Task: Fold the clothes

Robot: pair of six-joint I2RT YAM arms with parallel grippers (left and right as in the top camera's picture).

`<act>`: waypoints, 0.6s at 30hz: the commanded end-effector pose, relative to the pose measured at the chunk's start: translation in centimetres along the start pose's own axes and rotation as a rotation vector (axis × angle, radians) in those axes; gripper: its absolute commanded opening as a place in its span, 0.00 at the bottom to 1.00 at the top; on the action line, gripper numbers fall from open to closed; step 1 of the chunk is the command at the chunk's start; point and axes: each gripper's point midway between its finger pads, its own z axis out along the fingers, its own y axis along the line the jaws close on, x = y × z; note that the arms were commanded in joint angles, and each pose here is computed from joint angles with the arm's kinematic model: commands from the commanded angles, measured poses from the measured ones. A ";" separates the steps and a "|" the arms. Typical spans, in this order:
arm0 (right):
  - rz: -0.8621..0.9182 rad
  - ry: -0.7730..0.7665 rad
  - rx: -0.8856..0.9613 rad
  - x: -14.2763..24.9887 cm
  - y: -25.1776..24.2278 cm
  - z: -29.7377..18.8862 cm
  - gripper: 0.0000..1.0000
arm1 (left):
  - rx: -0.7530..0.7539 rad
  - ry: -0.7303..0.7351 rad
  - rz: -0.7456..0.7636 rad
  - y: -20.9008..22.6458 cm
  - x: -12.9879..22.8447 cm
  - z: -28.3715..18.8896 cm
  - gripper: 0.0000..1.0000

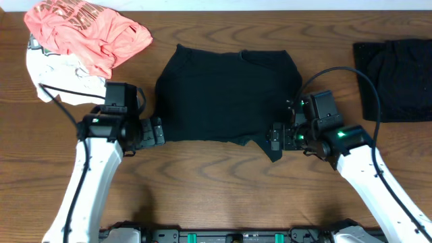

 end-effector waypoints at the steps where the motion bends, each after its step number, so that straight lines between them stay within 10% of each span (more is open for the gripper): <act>1: -0.013 0.045 0.002 0.7 -0.2 1.4 0.93 | 0.040 0.050 0.019 -0.6 0.7 2.8 0.98; 18: -0.002 0.158 0.012 2.0 -0.6 5.3 0.86 | 0.059 0.074 0.165 -1.5 -0.5 10.6 0.98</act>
